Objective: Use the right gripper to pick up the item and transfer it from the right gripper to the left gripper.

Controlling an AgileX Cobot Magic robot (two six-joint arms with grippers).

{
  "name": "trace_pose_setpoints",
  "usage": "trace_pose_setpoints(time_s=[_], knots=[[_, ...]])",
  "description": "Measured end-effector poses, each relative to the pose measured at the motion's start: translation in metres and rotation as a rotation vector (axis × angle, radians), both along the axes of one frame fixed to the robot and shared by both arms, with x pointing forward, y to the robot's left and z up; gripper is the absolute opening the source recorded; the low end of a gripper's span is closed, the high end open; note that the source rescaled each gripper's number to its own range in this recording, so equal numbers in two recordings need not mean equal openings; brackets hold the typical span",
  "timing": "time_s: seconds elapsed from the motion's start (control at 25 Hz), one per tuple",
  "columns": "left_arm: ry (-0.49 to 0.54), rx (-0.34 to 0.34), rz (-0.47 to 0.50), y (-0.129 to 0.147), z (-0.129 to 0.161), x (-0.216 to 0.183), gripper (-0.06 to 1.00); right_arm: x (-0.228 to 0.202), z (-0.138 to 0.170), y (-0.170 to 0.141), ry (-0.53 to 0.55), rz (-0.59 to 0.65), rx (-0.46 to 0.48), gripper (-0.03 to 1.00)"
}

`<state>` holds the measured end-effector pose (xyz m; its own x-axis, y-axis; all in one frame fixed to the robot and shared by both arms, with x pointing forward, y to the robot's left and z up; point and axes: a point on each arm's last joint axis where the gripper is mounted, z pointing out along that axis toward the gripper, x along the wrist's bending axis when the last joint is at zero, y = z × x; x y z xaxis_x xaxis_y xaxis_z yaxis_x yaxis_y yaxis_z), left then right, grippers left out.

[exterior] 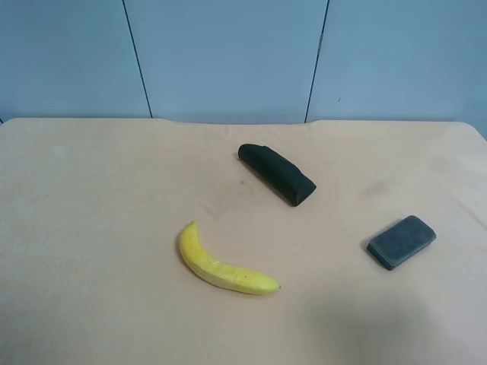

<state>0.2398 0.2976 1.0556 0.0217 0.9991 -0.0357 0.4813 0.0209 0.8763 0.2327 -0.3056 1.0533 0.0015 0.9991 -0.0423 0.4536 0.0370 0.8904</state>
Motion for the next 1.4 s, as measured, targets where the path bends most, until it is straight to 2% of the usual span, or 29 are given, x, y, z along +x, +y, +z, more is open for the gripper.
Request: trace_pose_setpoints(time_s=[1.4], knots=[[0.000, 0.000, 0.000, 0.0000, 0.0000, 0.0000, 1.00, 0.0000, 0.0000, 0.0000, 0.000, 0.000, 0.000, 1.00]])
